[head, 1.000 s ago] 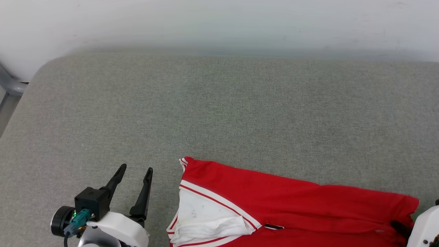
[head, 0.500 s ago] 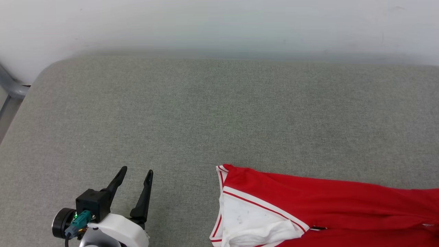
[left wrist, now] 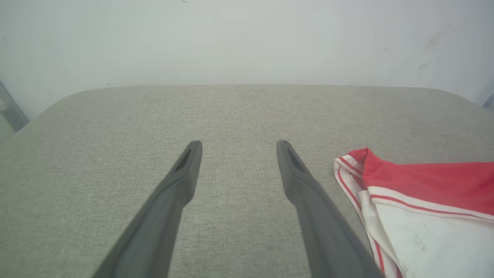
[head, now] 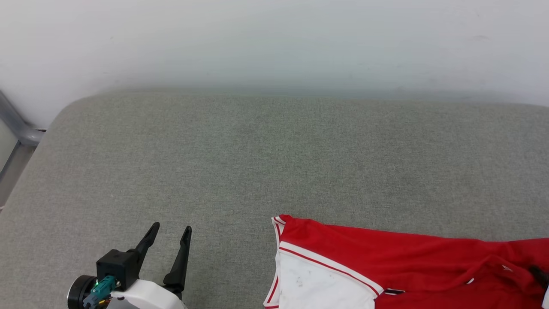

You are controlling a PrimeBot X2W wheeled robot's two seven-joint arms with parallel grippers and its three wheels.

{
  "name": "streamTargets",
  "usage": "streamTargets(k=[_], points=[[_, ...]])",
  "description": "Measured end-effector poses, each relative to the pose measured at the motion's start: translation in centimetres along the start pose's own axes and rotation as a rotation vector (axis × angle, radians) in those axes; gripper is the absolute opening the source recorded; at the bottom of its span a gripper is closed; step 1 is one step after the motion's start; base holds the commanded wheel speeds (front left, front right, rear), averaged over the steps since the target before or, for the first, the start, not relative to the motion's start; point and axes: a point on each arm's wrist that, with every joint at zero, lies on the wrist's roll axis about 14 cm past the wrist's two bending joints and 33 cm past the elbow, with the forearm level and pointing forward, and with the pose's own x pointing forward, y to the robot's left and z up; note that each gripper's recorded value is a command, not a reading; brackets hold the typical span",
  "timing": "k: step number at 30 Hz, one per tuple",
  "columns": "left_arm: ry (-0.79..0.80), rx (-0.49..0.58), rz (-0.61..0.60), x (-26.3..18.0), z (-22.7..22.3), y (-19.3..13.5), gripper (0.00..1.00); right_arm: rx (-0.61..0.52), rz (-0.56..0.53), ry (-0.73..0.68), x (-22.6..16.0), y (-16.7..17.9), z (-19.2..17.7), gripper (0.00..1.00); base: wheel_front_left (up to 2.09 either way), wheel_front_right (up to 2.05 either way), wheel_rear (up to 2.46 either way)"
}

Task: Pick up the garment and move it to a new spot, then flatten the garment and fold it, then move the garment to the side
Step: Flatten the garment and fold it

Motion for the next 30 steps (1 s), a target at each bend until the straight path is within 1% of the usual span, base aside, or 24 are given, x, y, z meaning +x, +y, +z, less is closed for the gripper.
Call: streamTargets(k=[5, 12, 18, 26, 30], points=[[-0.009, -0.006, 0.004, -0.5, 0.1, -0.1, 1.00, -0.015, 0.084, -0.011, -1.4, 2.7, 0.0, 0.00, 0.00, 0.00, 0.00], [-0.018, -0.023, 0.023, -1.3, 0.1, 0.2, 1.00, -0.028, 0.217, -0.001, -2.5, 7.6, -0.5, 0.00, 0.00, 0.00, 0.00], [-0.035, -0.042, 0.057, -1.9, 0.4, 0.9, 1.00, 0.015, 0.395, 0.044, -3.3, 13.8, -1.7, 0.00, 0.00, 0.00, 0.00], [-0.046, -0.037, 0.110, -2.6, 0.6, 2.5, 1.00, -0.001, 0.629, 0.111, -5.0, 21.4, -3.1, 0.00, 0.00, 0.00, 0.00], [-0.052, -0.040, 0.125, -3.0, 0.7, 2.9, 1.00, 0.058, 0.781, 0.130, -5.9, 24.9, -4.0, 0.00, 0.00, 0.00, 0.00]])
